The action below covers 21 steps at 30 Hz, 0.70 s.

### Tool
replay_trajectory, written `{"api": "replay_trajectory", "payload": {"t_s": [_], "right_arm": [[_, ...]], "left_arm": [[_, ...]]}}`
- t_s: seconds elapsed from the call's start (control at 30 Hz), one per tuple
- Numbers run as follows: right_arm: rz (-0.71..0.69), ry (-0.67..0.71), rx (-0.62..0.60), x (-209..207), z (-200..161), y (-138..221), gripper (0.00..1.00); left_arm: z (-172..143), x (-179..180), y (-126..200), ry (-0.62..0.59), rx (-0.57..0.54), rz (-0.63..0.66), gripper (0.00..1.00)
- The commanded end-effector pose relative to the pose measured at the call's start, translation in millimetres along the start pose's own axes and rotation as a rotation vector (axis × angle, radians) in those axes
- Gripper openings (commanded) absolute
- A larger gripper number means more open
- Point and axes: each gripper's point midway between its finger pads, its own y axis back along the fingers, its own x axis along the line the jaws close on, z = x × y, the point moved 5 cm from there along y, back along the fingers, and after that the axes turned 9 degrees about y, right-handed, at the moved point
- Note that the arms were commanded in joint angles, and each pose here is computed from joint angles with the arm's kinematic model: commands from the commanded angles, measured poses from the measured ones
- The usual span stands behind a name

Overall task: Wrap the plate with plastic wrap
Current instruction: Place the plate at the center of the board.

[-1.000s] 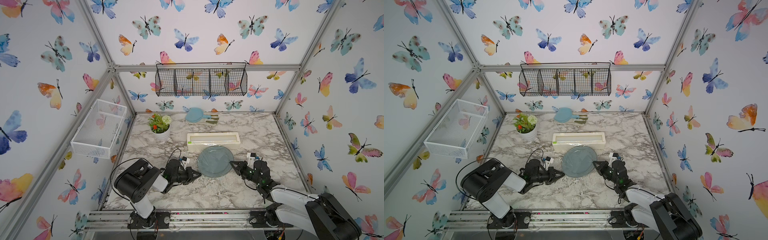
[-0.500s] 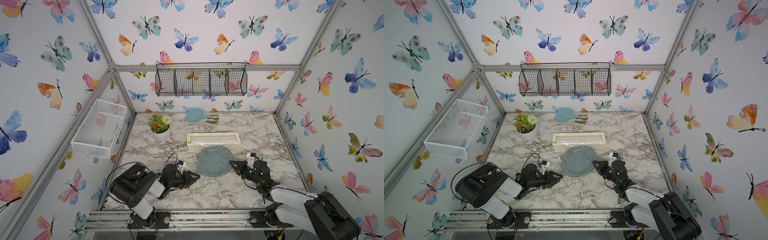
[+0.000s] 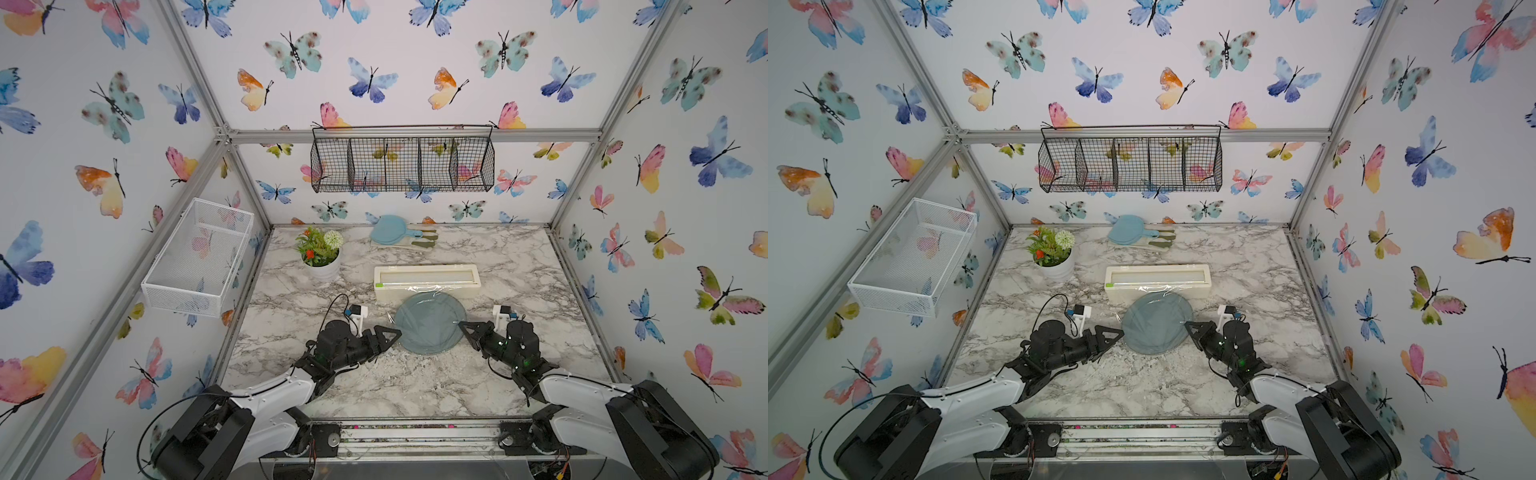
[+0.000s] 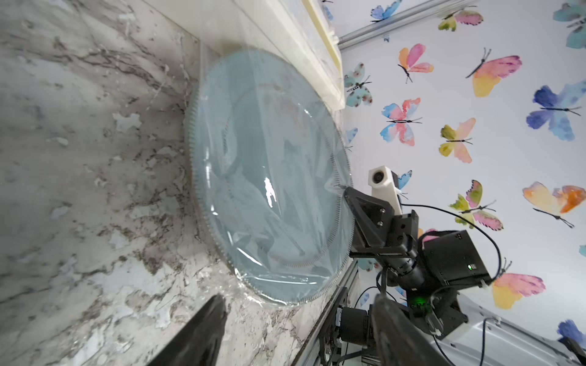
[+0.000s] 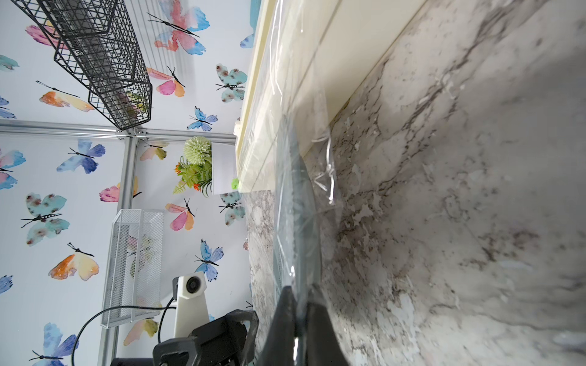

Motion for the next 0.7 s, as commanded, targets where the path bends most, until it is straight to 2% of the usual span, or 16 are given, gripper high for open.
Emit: {"api": "replay_trajectory", "payload": {"t_s": [0.0,0.33,0.67], "right_arm": [[0.214,0.069,-0.089,53.3,24.2,2.4,0.02],[0.229,0.069,-0.081,56.0,23.9,1.8,0.02],[0.250,0.077,-0.059,59.1,20.6,4.1,0.02]], "left_arm": [[-2.2,10.4,-8.0,0.018,0.018,0.065,0.71],[-10.6,13.5,-26.3,0.052,0.066,0.076,0.70],[-3.2,12.6,-49.6,0.064,0.083,0.082,0.55]]}}
